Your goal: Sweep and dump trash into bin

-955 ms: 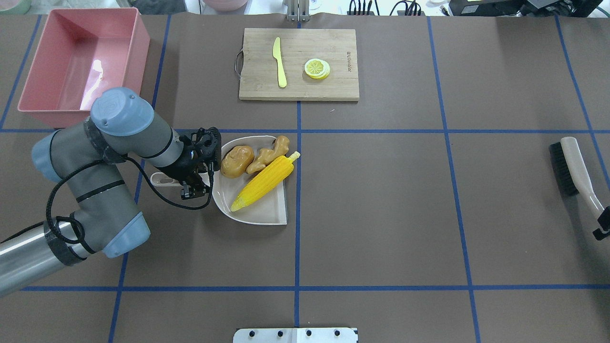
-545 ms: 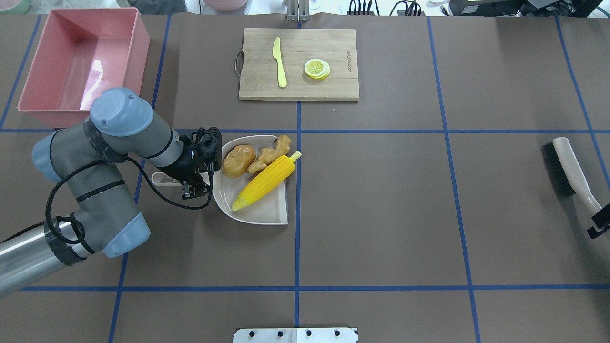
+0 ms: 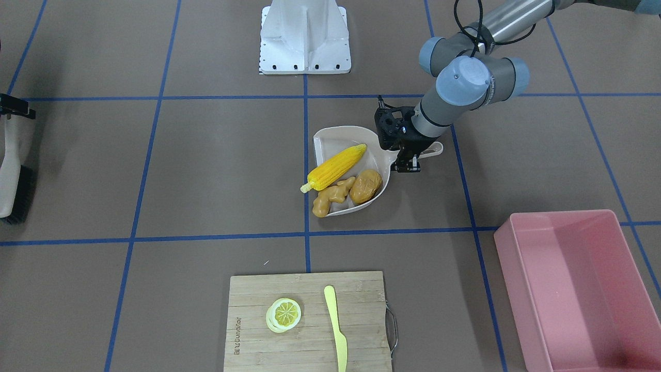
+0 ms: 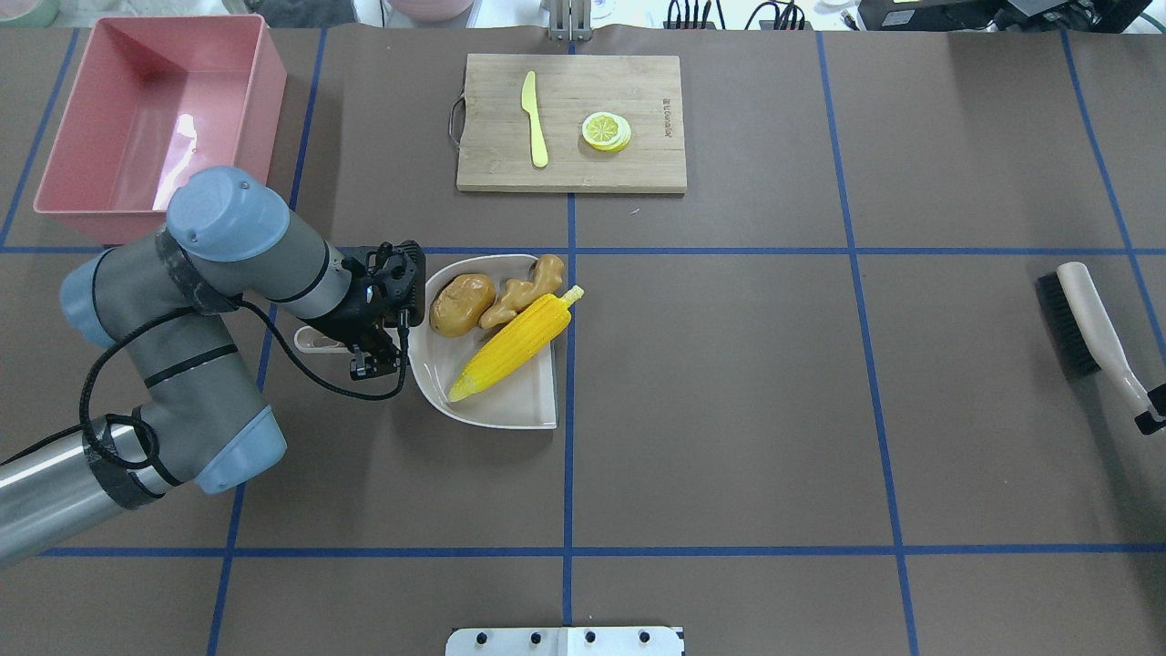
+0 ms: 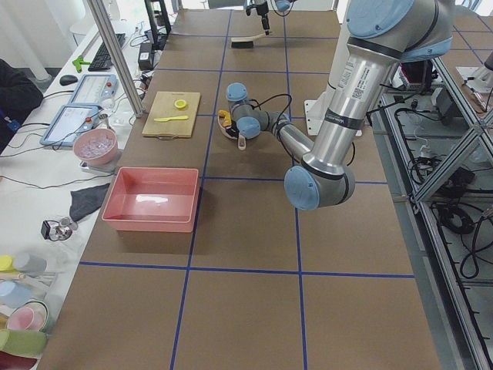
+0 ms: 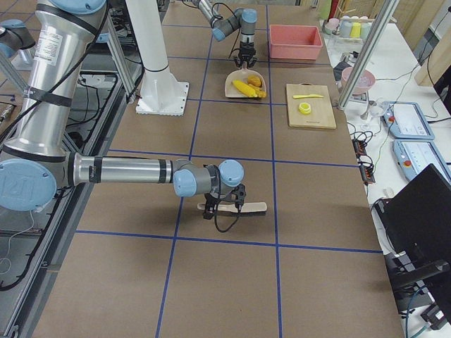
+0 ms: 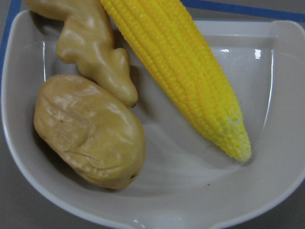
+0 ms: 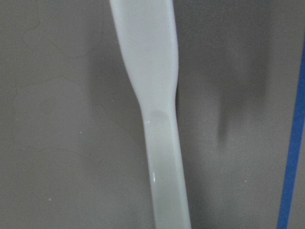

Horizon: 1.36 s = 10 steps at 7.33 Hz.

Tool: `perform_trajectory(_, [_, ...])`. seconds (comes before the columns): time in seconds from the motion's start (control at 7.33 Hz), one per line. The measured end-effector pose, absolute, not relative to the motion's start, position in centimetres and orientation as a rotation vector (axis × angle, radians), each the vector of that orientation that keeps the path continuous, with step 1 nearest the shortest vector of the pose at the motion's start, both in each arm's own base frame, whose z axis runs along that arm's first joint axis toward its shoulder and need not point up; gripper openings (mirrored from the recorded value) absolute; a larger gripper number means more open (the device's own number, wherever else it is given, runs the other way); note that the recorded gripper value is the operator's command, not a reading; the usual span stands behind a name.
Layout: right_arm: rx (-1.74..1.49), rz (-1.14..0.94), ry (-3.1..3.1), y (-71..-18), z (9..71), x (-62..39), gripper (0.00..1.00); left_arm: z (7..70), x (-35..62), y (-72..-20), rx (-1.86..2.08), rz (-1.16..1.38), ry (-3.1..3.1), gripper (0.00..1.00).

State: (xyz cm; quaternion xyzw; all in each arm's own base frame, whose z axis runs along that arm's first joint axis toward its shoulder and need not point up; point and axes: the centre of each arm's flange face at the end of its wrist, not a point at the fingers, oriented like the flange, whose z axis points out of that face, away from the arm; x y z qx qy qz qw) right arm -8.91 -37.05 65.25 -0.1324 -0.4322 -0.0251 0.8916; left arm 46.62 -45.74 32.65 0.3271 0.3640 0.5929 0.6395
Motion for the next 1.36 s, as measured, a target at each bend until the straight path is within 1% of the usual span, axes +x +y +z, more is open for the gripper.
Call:
perform_trajectory(0.41, [-0.212,0.035,-0.900,-37.7,65.6,-3.8,1.00,31.5,45.9,-45.5,0.801,1.354,0.841,0.00])
perform_trajectory(0.95, [-0.165,0.123,-0.754,-37.1,66.2,10.3,1.00,27.6,43.0,-45.2,0.942,1.329,0.867,0.00])
perform_trajectory(1.23, [-0.197,0.183,-0.706,-37.0,65.9,14.0,1.00,26.2,41.6,-45.8,0.926,1.161,0.939,0.00])
perform_trajectory(1.36, [-0.201,0.198,-0.692,-36.9,65.8,14.7,1.00,25.5,40.7,-46.0,0.962,1.117,0.966,0.00])
